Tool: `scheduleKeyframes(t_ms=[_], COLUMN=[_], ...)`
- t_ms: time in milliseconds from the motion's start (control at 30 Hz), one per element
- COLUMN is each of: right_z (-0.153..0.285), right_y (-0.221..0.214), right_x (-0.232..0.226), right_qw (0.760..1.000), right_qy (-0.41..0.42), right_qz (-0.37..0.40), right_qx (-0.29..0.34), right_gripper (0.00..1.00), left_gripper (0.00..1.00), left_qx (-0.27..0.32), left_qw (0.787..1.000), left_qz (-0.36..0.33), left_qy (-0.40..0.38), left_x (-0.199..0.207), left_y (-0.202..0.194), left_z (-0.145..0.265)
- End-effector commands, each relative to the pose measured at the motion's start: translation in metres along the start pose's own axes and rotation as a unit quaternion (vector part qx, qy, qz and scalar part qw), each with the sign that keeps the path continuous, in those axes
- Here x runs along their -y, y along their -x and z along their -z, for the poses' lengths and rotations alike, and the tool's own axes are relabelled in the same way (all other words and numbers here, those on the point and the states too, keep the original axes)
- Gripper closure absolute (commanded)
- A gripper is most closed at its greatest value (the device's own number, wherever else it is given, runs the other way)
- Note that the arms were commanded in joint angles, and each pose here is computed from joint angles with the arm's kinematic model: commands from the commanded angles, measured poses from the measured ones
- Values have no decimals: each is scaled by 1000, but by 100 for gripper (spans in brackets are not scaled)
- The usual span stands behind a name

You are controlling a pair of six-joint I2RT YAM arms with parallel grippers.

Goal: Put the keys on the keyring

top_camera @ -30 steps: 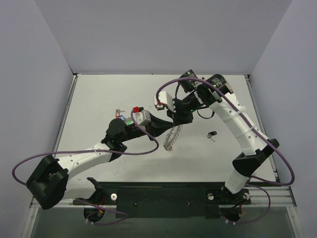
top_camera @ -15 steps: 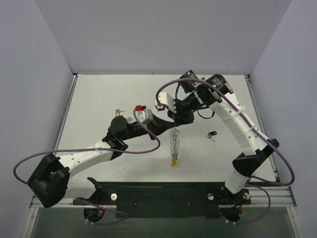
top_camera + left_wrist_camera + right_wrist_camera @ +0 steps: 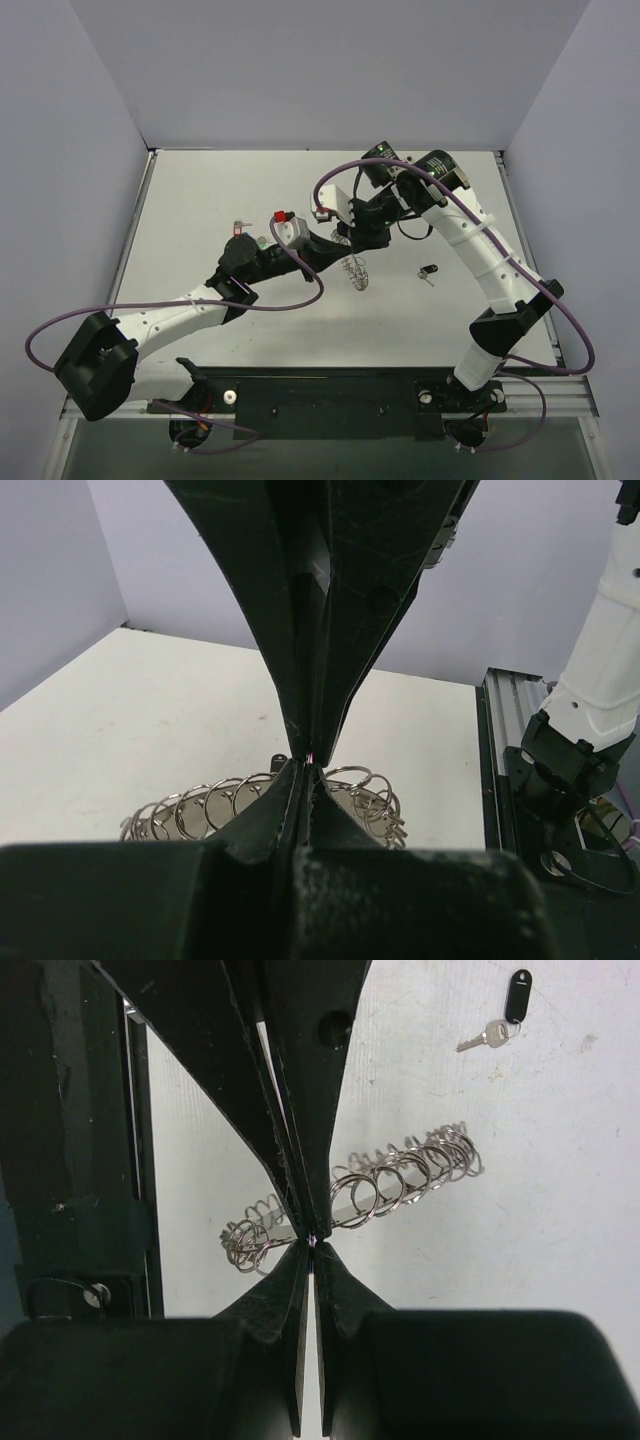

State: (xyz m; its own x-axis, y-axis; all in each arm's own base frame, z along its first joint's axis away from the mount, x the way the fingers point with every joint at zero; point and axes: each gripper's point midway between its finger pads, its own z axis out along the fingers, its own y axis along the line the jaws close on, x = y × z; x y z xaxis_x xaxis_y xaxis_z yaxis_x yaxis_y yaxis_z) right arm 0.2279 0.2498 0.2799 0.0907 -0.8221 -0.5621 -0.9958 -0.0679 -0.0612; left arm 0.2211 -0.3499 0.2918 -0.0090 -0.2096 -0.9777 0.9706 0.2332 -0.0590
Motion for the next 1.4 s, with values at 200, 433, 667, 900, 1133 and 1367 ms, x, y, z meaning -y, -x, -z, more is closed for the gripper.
scheduleKeyframes(t_ms=[200,433,667,900,1133,1367], right_z=[0,-3,-4,-6,-7,-2], right_y=[12,12,12,10,6,7], right_x=[-15,-19,-20,-19,-17,-15], right_qw=[999,999,998,998,998,997], right_qy=[18,29,38,43,39,36], right_qz=[-12,-20,-25,-29,-35,-40], right_qx=[29,34,41,43,43,54], right_gripper=[96,81,80,83,80,92], left_gripper=[100,100,100,100,100,100], left_qx=[69,72,75,83,89,86], left_qw=[997,997,997,996,996,996], left_qz=[-10,-6,-3,4,8,14], left_qy=[26,33,29,26,25,25], left_x=[1,-1,1,3,5,5], left_y=[43,46,47,53,55,52], left_z=[4,6,7,9,12,12])
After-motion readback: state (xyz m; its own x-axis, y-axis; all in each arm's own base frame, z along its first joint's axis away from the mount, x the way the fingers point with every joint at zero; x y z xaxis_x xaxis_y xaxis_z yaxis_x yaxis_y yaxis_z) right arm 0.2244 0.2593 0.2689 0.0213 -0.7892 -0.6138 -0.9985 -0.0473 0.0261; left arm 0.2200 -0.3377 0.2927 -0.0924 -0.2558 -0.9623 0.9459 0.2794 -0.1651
